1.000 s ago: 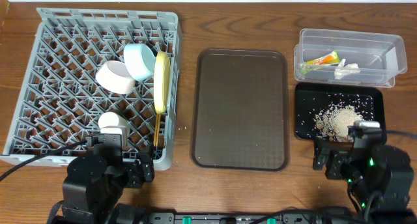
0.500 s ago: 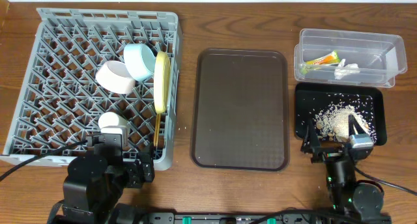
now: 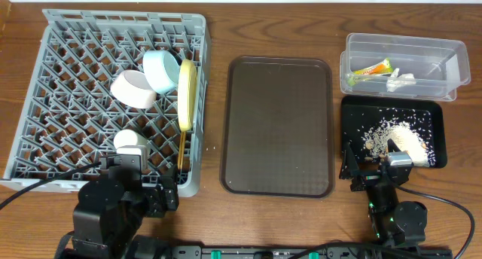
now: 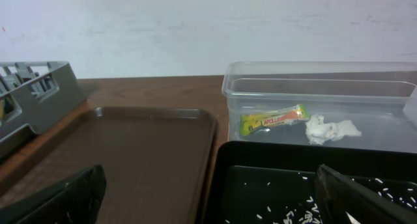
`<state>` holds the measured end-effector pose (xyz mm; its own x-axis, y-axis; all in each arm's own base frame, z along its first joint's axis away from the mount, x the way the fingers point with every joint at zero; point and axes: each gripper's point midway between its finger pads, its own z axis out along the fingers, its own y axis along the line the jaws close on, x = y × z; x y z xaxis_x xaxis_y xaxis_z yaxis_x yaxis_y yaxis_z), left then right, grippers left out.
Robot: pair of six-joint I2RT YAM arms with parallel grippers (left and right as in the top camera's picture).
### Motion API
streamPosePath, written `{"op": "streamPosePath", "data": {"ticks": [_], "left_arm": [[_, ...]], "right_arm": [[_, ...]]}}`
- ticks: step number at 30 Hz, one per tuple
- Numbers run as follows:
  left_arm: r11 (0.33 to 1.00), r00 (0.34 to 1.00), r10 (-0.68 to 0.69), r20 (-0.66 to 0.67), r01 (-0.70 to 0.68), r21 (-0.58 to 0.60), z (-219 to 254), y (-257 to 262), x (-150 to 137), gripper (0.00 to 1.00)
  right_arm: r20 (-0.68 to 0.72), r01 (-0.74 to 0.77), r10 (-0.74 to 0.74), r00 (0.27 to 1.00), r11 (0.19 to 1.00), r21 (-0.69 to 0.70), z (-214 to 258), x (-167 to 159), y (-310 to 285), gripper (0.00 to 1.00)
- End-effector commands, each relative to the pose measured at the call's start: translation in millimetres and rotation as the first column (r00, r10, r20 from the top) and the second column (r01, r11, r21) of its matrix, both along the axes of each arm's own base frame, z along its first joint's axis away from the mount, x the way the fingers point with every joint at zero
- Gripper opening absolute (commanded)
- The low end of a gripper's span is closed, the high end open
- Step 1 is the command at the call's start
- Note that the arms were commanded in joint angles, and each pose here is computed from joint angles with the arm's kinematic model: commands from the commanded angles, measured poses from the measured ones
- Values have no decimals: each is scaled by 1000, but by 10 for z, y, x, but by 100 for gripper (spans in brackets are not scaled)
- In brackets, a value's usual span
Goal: Sort waste into correct bins and load items into the dishwasher
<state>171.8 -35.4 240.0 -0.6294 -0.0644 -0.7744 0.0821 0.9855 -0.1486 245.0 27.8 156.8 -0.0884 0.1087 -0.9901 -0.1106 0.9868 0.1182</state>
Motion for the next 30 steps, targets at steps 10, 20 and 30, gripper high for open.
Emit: {"op": "streamPosePath", "data": {"ticks": [10,20,30], "left_arm": [[1000,1000,0,0,0,13,-10,11,6,91],[1000,1000,0,0,0,13,-10,11,6,91],[995,995,98,7,-98,16,-364,191,52,91]], "right_arm": [[-4,1,-1,1000,1000,-11,-14,-2,2,99],[-4,1,-1,1000,1000,-11,-14,-2,2,99],[-3,1,-1,1000,1000,-11,-13,-2,2,99]]}}
